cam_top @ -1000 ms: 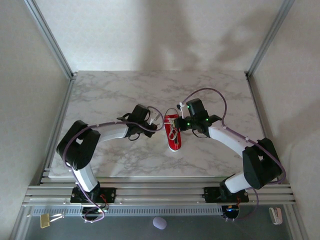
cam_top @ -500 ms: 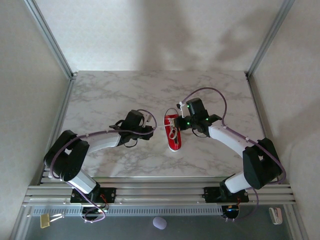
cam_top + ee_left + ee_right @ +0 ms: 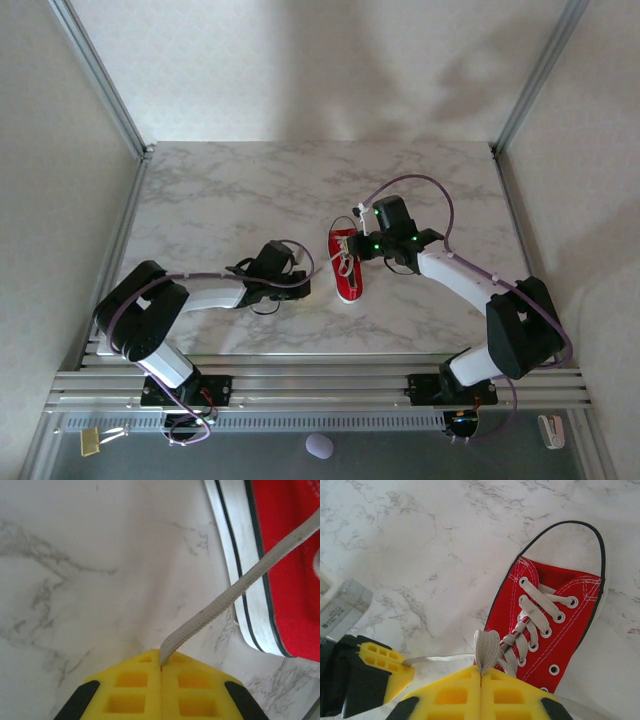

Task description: Tie the shoes

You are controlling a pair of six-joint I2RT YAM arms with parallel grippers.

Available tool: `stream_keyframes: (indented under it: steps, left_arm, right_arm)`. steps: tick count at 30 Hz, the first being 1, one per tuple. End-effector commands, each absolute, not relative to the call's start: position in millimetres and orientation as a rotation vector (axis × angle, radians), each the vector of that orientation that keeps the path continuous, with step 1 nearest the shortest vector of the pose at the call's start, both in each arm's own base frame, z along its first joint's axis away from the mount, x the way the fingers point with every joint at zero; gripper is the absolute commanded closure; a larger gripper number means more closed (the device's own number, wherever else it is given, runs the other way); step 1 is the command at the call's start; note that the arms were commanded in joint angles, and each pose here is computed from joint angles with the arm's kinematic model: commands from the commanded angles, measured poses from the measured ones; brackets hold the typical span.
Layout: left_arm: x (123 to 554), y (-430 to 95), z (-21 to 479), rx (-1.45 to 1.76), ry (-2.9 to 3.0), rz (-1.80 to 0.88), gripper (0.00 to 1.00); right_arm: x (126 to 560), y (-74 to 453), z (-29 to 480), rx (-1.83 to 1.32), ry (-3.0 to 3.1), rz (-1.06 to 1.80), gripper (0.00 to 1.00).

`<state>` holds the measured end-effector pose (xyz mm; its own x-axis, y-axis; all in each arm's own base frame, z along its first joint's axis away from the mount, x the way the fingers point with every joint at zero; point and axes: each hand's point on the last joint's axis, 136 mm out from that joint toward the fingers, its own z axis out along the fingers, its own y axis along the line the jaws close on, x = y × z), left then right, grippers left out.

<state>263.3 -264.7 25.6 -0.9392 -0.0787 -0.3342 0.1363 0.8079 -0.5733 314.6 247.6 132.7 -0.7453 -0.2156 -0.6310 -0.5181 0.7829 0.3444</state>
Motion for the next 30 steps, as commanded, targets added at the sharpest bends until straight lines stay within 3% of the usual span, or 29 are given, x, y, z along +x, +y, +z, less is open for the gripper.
stream_keyframes:
  steps: [1, 14, 16, 25, 28, 30]
  left_arm:
    - [258.5, -266.8, 27.2, -0.039, 2.652, -0.913, 1.00]
    - [242.7, -261.4, 15.7, -0.061, 2.686, -0.881, 1.00]
    - [244.0, -264.3, 16.4, -0.063, 2.677, -0.894, 0.96]
    - [271.7, -257.7, 31.0, -0.119, 2.584, -0.763, 0.36]
    - [279.5, -252.7, 46.0, -0.126, 2.527, -0.732, 0.02]
    - [283.4, -247.9, 54.9, -0.133, 2.495, -0.705, 0.00]
  right_arm:
    - [314.1, 252.8, 150.3, -0.581, 2.324, 0.710, 1.00]
    - [311.6, 250.5, 145.0, -0.584, 2.327, 0.702, 1.00]
    - [311.4, 251.6, 144.8, -0.589, 2.323, 0.709, 1.00]
    - [310.3, 257.7, 143.5, -0.609, 2.280, 0.756, 1.00]
    - [310.9, 258.7, 144.5, -0.615, 2.270, 0.758, 1.00]
    - [311.4, 258.2, 145.2, -0.615, 2.263, 0.754, 1.00]
